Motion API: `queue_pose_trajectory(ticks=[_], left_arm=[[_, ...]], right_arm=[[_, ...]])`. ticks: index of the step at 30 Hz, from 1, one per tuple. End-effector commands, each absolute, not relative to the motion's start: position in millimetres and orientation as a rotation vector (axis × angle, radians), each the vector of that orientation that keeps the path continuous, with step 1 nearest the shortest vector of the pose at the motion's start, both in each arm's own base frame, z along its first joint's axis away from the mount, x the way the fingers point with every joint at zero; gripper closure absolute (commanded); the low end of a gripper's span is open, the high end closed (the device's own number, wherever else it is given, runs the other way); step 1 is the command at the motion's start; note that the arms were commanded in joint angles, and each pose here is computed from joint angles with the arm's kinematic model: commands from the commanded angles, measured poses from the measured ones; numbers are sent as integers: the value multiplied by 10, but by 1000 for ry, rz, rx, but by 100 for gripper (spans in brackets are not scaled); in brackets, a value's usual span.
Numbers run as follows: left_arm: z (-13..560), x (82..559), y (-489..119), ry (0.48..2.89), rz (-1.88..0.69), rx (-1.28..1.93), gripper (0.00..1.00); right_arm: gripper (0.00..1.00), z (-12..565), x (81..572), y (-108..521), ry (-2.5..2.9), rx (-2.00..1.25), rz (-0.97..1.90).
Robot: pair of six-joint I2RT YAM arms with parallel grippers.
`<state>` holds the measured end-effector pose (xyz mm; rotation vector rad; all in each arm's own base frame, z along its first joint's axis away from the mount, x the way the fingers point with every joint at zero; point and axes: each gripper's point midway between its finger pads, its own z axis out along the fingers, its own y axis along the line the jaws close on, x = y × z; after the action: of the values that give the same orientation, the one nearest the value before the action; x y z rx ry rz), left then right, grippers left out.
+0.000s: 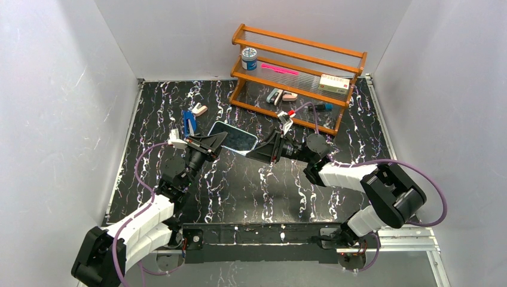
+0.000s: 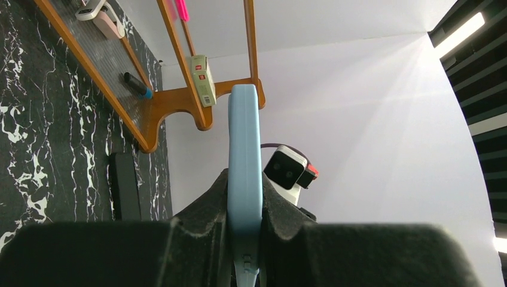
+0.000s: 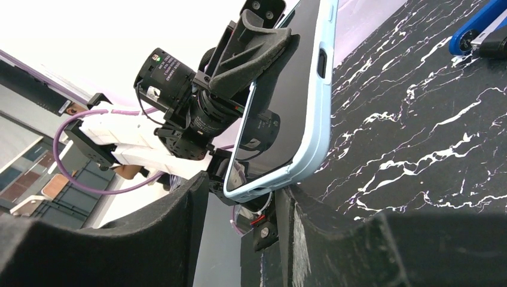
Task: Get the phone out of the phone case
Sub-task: Remove the phone case from the phone.
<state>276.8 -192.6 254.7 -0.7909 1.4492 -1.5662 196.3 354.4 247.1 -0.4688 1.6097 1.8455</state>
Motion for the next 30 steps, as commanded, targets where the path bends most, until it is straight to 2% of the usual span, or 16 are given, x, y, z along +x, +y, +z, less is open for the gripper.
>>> queue_pose_trajectory(ticks=[1, 12, 22, 30], left_arm=[[2891, 2699, -1848, 1313, -1641, -758, 100], [2870, 2704, -1830, 1309, -1639, -775, 100], [2847, 2691, -1874, 1330, -1672, -786, 100], [2787, 2715, -1906, 1356, -1714, -855, 100]], right_arm=[[48, 2761, 1920, 3566, 1472, -545, 1874], [51, 2742, 1897, 3574, 1472, -562, 1872], [70, 2696, 1933, 3602, 1459, -601, 1833], [91, 2694, 1829, 3612, 1366, -776, 1767]])
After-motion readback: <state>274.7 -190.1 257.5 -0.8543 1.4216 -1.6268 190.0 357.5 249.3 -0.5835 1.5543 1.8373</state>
